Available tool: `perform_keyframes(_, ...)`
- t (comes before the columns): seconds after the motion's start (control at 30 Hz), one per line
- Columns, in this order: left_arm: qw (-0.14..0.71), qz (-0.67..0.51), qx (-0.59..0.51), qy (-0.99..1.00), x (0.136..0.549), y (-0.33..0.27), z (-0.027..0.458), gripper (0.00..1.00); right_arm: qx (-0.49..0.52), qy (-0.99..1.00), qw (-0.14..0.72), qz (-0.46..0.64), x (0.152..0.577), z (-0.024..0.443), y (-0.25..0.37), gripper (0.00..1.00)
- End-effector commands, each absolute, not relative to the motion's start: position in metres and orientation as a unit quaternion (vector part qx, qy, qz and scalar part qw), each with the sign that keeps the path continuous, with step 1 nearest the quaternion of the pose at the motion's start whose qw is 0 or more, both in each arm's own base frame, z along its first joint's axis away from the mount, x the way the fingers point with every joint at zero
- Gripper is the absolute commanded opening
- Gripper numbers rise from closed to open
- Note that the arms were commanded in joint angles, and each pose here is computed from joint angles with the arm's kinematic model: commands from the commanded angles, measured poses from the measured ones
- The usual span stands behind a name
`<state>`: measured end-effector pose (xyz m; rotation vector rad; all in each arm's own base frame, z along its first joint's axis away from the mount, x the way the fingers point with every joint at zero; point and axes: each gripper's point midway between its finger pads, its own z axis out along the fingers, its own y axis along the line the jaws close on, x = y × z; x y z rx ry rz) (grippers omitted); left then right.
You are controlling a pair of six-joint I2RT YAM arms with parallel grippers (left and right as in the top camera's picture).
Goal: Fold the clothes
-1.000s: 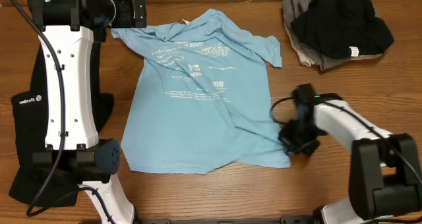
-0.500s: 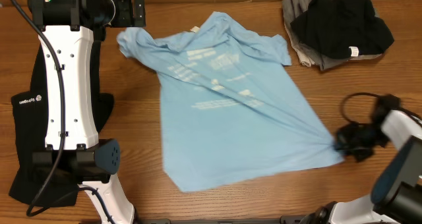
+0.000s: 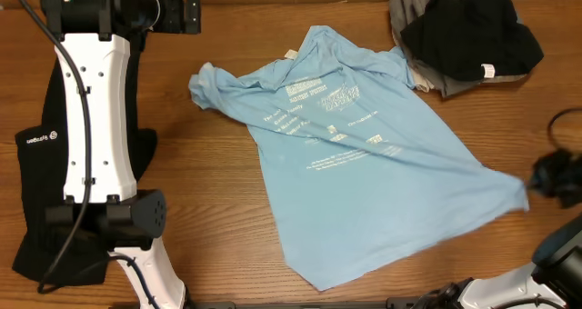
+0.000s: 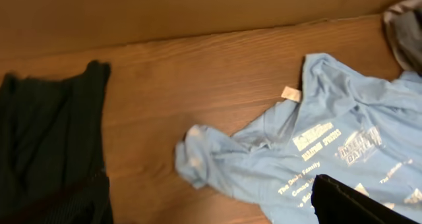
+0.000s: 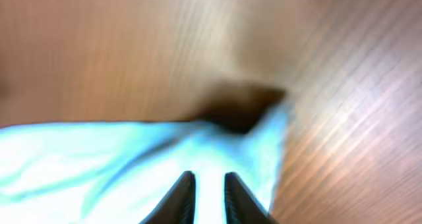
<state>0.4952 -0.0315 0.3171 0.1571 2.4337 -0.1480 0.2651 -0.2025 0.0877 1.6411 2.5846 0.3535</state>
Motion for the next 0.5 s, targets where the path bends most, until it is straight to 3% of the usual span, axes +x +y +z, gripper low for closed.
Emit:
perform_keyframes(0.0,0.321,-0.111,0.258,0.904,0.507,-0.088,0.279,1.0,0.387,0.898,0.108,0.18,0.318,0.148,-0.172,0.44)
perform_keyframes(0.07,0.31,-0.111,0.328,0.886,0.51,-0.106,0.259,1.0,0.356,0.913,0.109,0.165,0.326,0.163,-0.159,0.6)
perform_keyframes(0.17,0.281,-0.094,0.347,0.89,0.519,-0.122,0.226,1.0,0.333,0.929,0.105,0.124,0.334,0.17,-0.151,0.81)
perform_keyframes(0.47,0.207,-0.052,0.434,0.875,0.534,-0.155,0.128,1.0,0.292,0.943,0.101,0.126,0.346,0.171,-0.121,0.84)
